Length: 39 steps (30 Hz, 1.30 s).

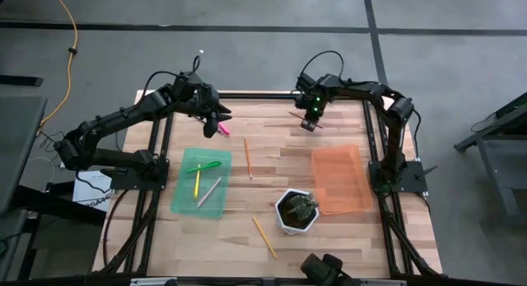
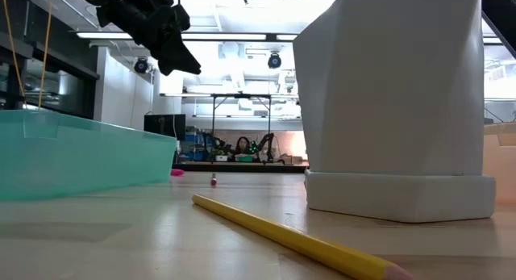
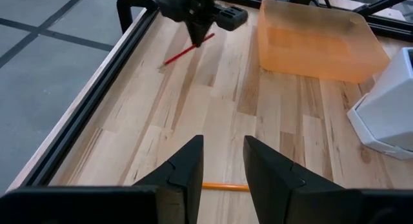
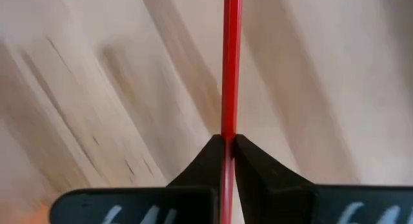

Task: Sort pens & pencils
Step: Put the red pencil into the orange bin

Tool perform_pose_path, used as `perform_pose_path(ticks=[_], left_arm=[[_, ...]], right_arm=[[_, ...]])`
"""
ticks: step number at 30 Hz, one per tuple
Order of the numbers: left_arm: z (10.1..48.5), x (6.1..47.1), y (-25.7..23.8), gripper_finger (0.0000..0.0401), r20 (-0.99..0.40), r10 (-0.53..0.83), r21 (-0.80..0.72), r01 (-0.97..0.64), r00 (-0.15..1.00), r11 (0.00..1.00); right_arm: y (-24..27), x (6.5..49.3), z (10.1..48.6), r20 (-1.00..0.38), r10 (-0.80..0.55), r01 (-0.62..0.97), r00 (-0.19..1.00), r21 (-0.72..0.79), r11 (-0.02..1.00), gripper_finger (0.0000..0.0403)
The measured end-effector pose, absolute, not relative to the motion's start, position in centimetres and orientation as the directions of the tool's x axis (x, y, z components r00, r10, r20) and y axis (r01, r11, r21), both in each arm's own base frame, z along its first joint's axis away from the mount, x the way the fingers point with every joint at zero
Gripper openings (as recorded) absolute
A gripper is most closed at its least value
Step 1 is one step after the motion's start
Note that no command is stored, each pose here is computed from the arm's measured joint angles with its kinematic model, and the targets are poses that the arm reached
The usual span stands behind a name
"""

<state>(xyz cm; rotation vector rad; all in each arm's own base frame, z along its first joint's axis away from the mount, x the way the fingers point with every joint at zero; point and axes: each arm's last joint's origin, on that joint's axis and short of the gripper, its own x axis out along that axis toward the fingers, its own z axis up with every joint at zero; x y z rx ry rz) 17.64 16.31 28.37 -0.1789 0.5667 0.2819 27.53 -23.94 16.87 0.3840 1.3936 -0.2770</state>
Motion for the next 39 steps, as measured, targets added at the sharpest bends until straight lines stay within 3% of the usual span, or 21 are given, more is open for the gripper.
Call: perform_pose_path(ticks=[16,31,39], left_arm=[[28.3,17.7,16.2,0.0097,-0.548,0.184,-0.101,-0.282,0.816,0.954],[28.4,17.7,16.2,0.0097,-0.546,0.179,-0.096,-0.273,0.819,0.957],[28.3,17.7,16.2,0.0097,-0.547,0.178,-0.117,-0.285,0.818,0.951]], right_arm=[[-22.0,30.1,24.6,-0.968,0.051,0.398,0.244,0.148,0.905,0.0011],[-16.5,24.4,33.0,-0.932,-0.009,0.559,0.362,0.209,0.803,0.0011],[-11.9,22.0,32.5,-0.942,0.021,0.638,0.335,0.243,0.731,0.0011]])
